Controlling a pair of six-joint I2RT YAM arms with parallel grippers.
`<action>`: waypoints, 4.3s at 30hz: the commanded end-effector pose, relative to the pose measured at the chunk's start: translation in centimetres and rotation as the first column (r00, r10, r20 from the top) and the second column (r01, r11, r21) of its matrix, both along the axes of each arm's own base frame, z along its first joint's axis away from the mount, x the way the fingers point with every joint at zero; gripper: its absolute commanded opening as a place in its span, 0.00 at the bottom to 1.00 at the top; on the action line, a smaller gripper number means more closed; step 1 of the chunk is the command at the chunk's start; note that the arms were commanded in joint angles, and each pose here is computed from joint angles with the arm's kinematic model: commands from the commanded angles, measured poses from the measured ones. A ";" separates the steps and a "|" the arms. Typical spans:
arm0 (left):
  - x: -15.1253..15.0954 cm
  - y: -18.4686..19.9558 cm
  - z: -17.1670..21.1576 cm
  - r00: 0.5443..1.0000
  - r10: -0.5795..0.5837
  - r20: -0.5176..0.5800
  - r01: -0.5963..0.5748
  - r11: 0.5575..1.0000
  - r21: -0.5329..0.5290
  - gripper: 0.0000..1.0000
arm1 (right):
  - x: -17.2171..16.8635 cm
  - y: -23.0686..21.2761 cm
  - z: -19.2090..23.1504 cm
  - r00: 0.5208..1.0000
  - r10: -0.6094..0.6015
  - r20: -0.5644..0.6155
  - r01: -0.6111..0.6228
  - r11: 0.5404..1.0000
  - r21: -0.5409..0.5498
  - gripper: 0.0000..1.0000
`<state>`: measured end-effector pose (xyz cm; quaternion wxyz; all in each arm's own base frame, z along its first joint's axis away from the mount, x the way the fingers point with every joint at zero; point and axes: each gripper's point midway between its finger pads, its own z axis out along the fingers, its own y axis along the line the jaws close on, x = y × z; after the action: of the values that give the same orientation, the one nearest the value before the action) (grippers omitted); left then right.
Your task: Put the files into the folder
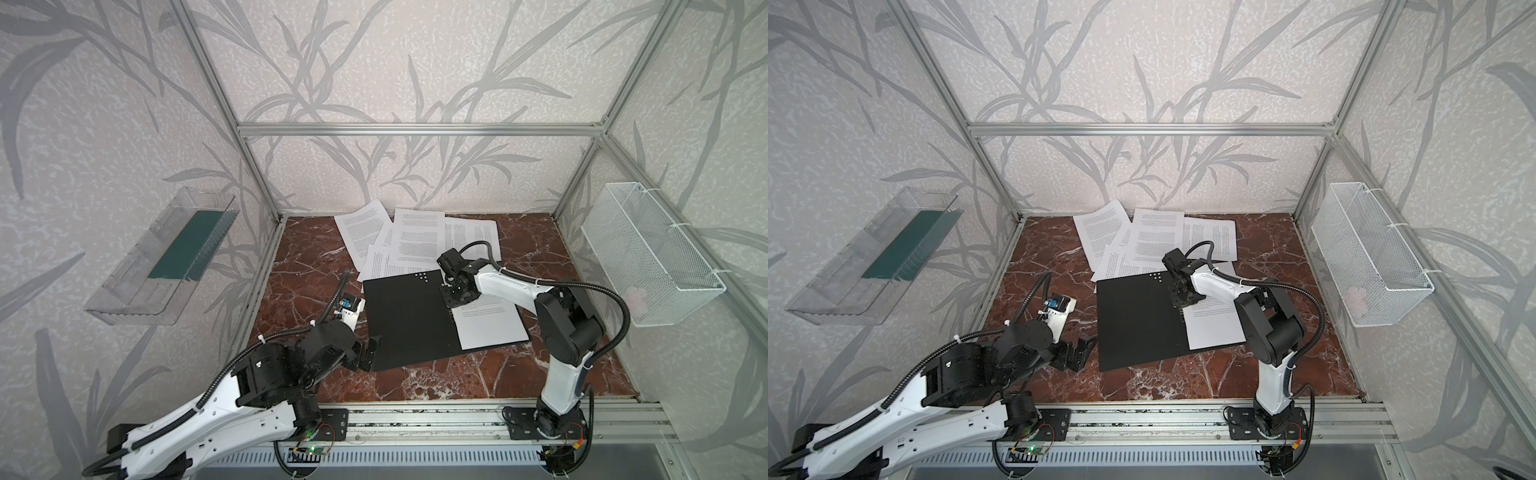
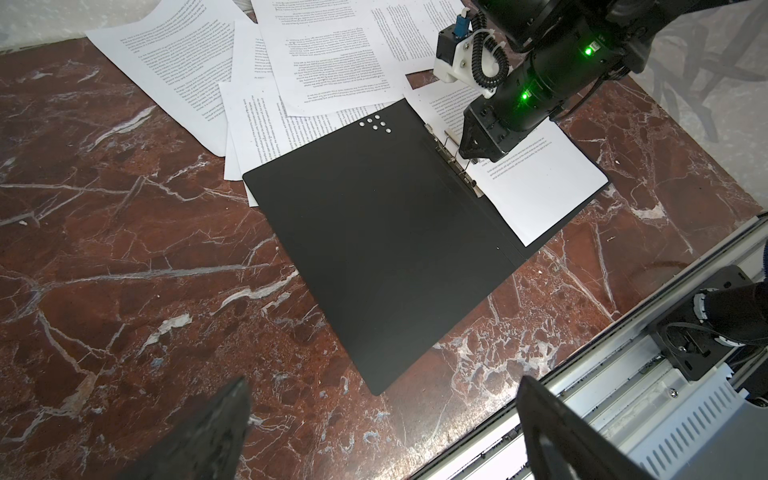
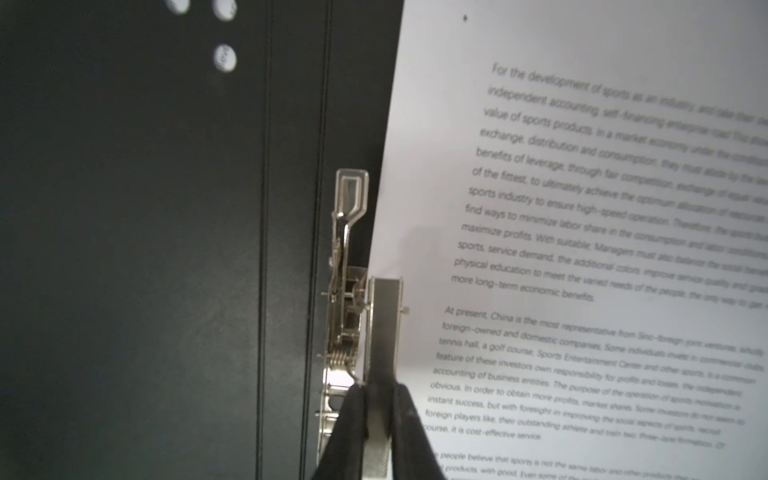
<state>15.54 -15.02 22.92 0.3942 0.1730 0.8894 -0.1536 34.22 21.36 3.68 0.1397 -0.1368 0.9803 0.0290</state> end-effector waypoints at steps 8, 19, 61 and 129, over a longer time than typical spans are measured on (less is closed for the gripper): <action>-0.1 0.5 -0.1 1.000 0.010 0.002 -0.010 1.000 0.008 0.99 | -1.9 2.7 3.5 0.998 -0.062 0.005 0.060 0.982 0.180 0.05; -0.1 0.6 -0.1 1.000 0.012 0.003 -0.012 1.000 0.007 0.99 | -4.0 5.9 3.1 0.990 -0.139 0.011 0.129 0.946 0.296 0.02; -0.3 0.9 0.4 1.000 0.016 0.017 -0.015 1.000 -0.027 0.99 | -5.1 10.8 8.1 0.975 -0.171 0.140 0.099 0.906 0.412 0.54; 10.3 -4.4 -26.7 0.687 0.159 -0.709 -0.227 0.974 -0.002 0.92 | 1.0 -5.7 1.2 0.940 -0.340 -0.003 0.287 0.788 0.545 0.99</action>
<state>32.30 -22.32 3.16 0.1852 0.0128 0.9444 -0.2714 35.71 13.56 4.09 0.2309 0.1061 0.9363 0.2425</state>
